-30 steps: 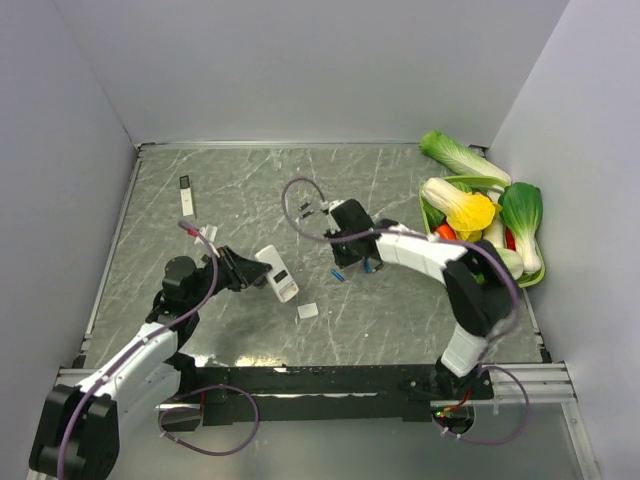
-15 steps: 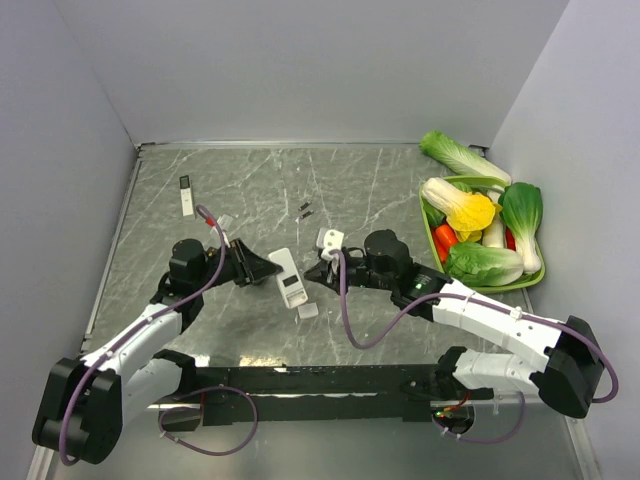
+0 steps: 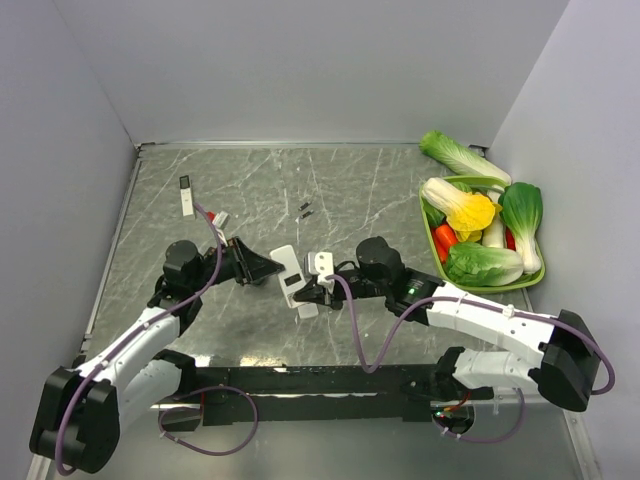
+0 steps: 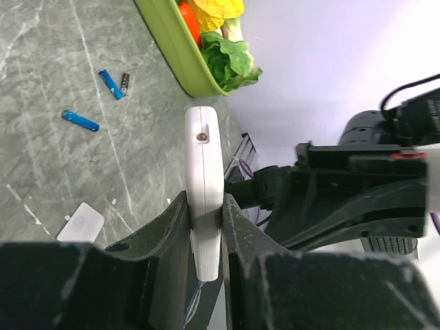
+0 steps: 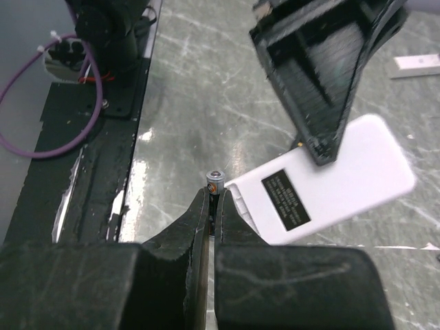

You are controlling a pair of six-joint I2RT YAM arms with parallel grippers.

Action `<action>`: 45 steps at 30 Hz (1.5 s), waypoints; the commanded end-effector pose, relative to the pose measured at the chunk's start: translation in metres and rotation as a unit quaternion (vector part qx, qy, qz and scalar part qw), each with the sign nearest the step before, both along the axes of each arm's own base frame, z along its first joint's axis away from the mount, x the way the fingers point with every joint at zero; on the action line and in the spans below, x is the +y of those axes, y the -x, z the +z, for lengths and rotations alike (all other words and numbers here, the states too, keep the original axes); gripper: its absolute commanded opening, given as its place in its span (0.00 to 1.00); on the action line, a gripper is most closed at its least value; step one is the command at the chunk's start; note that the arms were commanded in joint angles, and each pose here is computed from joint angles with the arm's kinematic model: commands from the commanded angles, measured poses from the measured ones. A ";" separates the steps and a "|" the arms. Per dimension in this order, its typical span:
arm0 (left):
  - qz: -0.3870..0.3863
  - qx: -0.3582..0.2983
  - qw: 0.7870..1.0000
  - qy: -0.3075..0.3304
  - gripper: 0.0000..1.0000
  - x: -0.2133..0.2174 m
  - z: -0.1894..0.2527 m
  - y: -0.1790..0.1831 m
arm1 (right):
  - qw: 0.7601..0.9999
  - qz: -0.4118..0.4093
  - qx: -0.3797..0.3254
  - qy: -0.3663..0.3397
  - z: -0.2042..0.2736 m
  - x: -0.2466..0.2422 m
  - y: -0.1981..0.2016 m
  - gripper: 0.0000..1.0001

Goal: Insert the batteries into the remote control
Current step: Load the battery into the remote control.

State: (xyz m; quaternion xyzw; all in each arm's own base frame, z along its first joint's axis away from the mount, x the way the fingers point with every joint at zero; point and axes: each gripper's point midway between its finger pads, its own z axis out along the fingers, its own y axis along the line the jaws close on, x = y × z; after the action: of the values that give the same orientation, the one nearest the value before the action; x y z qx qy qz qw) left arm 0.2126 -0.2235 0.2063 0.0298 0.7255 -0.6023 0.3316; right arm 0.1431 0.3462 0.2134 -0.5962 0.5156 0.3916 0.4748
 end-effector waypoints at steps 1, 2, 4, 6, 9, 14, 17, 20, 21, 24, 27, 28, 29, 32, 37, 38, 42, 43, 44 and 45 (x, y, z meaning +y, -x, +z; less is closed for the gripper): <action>-0.026 -0.052 0.998 0.026 0.01 -0.004 0.032 0.009 | 0.999 0.033 -0.011 0.003 -0.007 0.002 0.010 0.00; -0.025 -0.057 0.998 0.026 0.01 -0.003 0.035 0.010 | 0.999 0.033 -0.012 0.003 -0.008 0.001 0.010 0.00; -0.027 -0.057 0.998 0.026 0.01 -0.003 0.036 0.011 | 0.999 0.031 -0.019 0.005 -0.010 0.000 0.008 0.00; -0.032 -0.061 0.997 0.028 0.01 -0.003 0.040 0.012 | 0.999 0.029 -0.025 0.009 -0.014 0.000 0.006 0.00; -0.036 -0.059 0.997 0.031 0.01 -0.004 0.043 0.014 | 0.999 0.028 -0.033 0.020 -0.020 -0.002 0.004 0.00; -0.037 -0.058 0.997 0.023 0.01 -0.004 0.043 0.014 | 0.998 0.034 -0.046 0.011 -0.014 -0.001 0.005 0.00; -0.036 -0.056 0.998 0.019 0.01 -0.004 0.042 0.013 | 0.998 0.044 -0.047 0.001 -0.008 0.001 0.008 0.00; -0.039 -0.053 0.998 0.020 0.01 -0.005 0.041 0.013 | 0.997 0.053 -0.053 -0.006 -0.004 0.003 0.010 0.00; -0.038 -0.052 0.998 0.020 0.01 -0.005 0.041 0.012 | 0.997 0.054 -0.054 -0.009 -0.002 0.003 0.010 0.00; -0.039 -0.049 0.998 0.015 0.01 -0.005 0.039 0.012 | 0.997 0.056 -0.058 -0.011 0.001 0.004 0.009 0.00; -0.037 -0.050 0.998 0.009 0.01 -0.006 0.037 0.011 | 0.996 0.060 -0.066 -0.017 0.008 0.004 0.010 0.00; -0.037 -0.049 0.998 0.007 0.01 -0.006 0.036 0.011 | 0.996 0.061 -0.068 -0.021 0.011 0.004 0.011 0.00; -0.036 -0.051 0.998 0.006 0.01 -0.005 0.036 0.011 | 0.995 0.060 -0.072 -0.024 0.013 0.003 0.011 0.00; -0.037 -0.047 0.998 0.006 0.01 -0.006 0.035 0.011 | 0.995 0.062 -0.076 -0.026 0.015 0.003 0.012 0.00; -0.038 -0.043 0.998 0.004 0.01 -0.006 0.033 0.011 | 0.995 0.063 -0.078 -0.027 0.015 0.005 0.010 0.00; -0.039 -0.044 0.998 0.002 0.01 -0.006 0.033 0.011 | 0.995 0.063 -0.078 -0.028 0.015 0.005 0.010 0.00; -0.039 -0.048 0.998 0.002 0.01 -0.006 0.035 0.012 | 0.994 0.065 -0.079 -0.027 0.013 0.007 0.009 0.00; -0.040 -0.049 0.998 0.001 0.01 -0.006 0.036 0.013 | 0.994 0.063 -0.080 -0.026 0.012 0.007 0.008 0.00; -0.039 -0.047 0.998 -0.001 0.01 -0.006 0.035 0.013 | 0.994 0.065 -0.080 -0.026 0.012 0.008 0.009 0.00; -0.039 -0.048 0.998 -0.002 0.01 -0.006 0.035 0.013 | 0.994 0.067 -0.080 -0.026 0.012 0.008 0.009 0.00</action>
State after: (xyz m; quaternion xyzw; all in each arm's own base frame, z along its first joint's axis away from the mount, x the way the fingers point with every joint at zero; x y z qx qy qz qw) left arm 0.2020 -0.2268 0.2168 0.0512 0.7292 -0.6046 0.3165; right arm 0.1339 0.3450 0.1972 -0.6419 0.4704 0.3826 0.4694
